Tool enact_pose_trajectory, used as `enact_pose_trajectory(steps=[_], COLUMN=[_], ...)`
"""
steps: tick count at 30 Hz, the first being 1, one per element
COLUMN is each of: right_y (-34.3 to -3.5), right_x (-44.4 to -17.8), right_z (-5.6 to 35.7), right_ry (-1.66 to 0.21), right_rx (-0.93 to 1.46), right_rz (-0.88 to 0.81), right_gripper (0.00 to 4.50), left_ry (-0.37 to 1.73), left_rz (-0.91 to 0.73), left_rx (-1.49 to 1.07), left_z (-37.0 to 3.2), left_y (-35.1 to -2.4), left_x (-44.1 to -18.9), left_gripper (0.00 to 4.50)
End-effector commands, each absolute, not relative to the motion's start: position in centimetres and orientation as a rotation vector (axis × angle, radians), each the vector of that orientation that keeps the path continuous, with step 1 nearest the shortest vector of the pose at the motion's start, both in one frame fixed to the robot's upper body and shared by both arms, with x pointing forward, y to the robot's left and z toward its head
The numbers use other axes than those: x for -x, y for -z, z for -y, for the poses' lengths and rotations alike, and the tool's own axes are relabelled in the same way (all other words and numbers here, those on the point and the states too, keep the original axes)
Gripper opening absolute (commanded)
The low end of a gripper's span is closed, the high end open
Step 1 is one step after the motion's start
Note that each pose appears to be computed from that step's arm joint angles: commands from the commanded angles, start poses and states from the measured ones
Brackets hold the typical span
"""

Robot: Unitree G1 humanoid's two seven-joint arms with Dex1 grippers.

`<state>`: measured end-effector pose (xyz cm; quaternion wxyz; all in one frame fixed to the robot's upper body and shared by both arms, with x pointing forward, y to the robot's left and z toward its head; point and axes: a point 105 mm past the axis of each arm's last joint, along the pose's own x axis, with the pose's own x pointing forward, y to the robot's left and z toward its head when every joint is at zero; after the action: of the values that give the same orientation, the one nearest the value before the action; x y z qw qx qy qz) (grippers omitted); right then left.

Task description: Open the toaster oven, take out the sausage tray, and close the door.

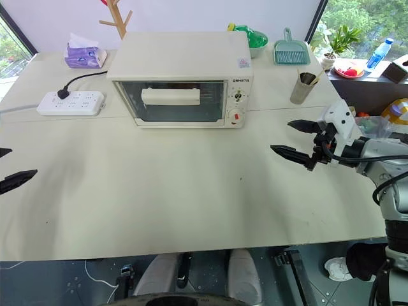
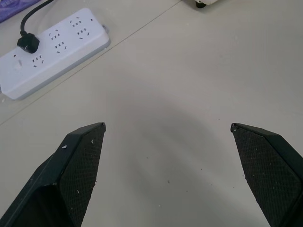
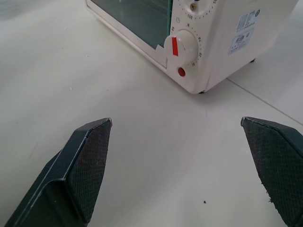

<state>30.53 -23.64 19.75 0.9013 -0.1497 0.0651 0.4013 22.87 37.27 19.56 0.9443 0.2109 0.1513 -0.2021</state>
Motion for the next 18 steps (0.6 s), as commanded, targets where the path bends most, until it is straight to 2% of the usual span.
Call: enact_pose_trajectory(steps=[1, 18], right_y=[-21.1, -20.4], right_x=[-30.3, -30.4], right_z=[23.6, 24.0], right_ry=[-0.828, -0.793], right_rx=[0.339, 0.325], right_rz=[-0.085, -0.102], right_gripper=[4.5, 4.5], left_ry=[0.418, 0.389], left_rz=[-0.279, -0.216], left_rx=[-0.458, -0.382], left_z=[-37.2, -37.2], left_y=[-20.1, -21.3], left_x=[-23.0, -23.8], left_gripper=[4.46, 4.46])
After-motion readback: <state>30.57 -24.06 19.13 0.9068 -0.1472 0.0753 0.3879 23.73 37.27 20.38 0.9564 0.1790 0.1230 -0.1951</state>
